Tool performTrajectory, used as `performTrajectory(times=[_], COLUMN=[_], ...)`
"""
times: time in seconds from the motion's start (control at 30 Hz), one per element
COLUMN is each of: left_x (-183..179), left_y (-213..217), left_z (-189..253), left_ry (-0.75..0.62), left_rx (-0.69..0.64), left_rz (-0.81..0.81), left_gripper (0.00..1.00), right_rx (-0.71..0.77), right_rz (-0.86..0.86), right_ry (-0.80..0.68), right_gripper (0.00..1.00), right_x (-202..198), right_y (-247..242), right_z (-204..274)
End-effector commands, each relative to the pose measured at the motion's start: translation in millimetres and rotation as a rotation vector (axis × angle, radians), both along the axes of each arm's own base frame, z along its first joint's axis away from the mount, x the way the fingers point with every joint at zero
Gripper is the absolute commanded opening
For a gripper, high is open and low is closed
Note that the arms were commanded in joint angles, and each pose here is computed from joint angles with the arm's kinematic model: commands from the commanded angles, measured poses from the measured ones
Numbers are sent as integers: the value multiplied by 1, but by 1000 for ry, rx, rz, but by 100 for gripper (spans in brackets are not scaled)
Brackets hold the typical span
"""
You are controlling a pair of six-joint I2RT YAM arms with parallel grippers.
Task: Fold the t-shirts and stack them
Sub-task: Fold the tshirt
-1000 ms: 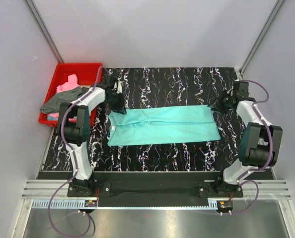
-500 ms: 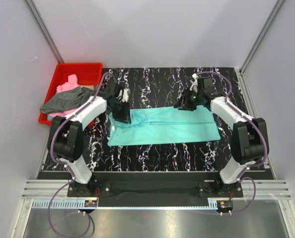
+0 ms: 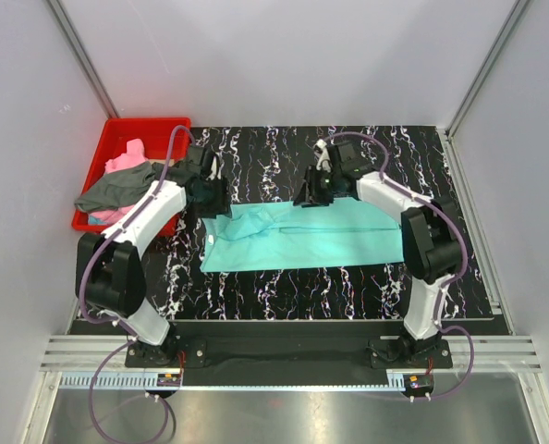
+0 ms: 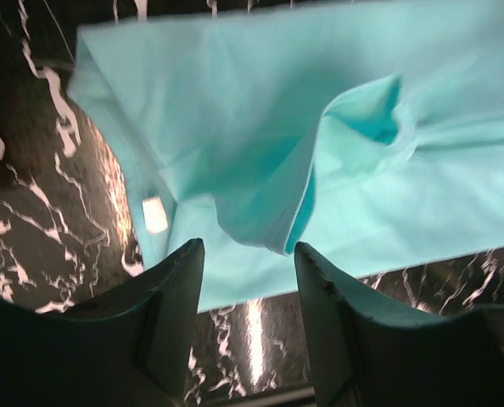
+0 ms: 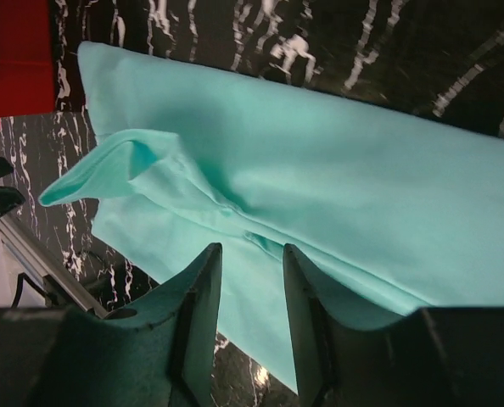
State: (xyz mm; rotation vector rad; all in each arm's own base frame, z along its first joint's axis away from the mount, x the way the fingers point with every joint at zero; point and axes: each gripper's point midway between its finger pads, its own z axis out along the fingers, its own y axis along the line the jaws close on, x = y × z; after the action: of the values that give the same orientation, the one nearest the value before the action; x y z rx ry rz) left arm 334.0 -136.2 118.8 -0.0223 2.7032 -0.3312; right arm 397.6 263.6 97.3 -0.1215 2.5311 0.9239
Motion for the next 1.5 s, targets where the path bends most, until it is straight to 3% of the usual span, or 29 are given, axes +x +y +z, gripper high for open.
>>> performTrajectory(times=[0.0, 0.3, 0.53, 0.67, 0.83, 1.03, 1.13, 1.27, 1.4, 1.43, 1.47], left_x=[35, 75, 87, 88, 87, 82, 73, 64, 54, 50, 46], left_y=[-6, -3, 12, 14, -11, -18, -15, 5, 20, 21, 21], left_z=[29, 3, -14, -14, -16, -26, -16, 36, 74, 70, 73], left_ry=[-134, -59, 11, 12, 26, 71, 68, -50, -136, -133, -148], left_rx=[-66, -57, 23, -7, -130, -158, -149, -98, -62, -62, -69], left_rz=[61, 125, 191, 200, 90, 59, 62, 138, 180, 180, 171], left_gripper=[52, 52, 50, 50, 50, 47, 45, 46, 48, 51, 52], right_rx=[7, -33, -49, -34, -29, -32, -7, 65, 82, 62, 67], right_rz=[39, -20, -12, 73, 155, 205, 245, 352, 416, 418, 416], right_ry=[-114, -87, -96, -83, -79, -59, -65, -106, -89, -43, -86], right_gripper=[43, 37, 19, 17, 23, 24, 24, 24, 23, 23, 23], right_x=[22, 64, 74, 63, 49, 39, 28, -1, -41, -59, -62], right_y=[36, 71, 82, 102, 123, 129, 129, 131, 117, 105, 101], right_z=[19, -23, -38, -47, -50, -55, -44, -7, -3, -22, -11])
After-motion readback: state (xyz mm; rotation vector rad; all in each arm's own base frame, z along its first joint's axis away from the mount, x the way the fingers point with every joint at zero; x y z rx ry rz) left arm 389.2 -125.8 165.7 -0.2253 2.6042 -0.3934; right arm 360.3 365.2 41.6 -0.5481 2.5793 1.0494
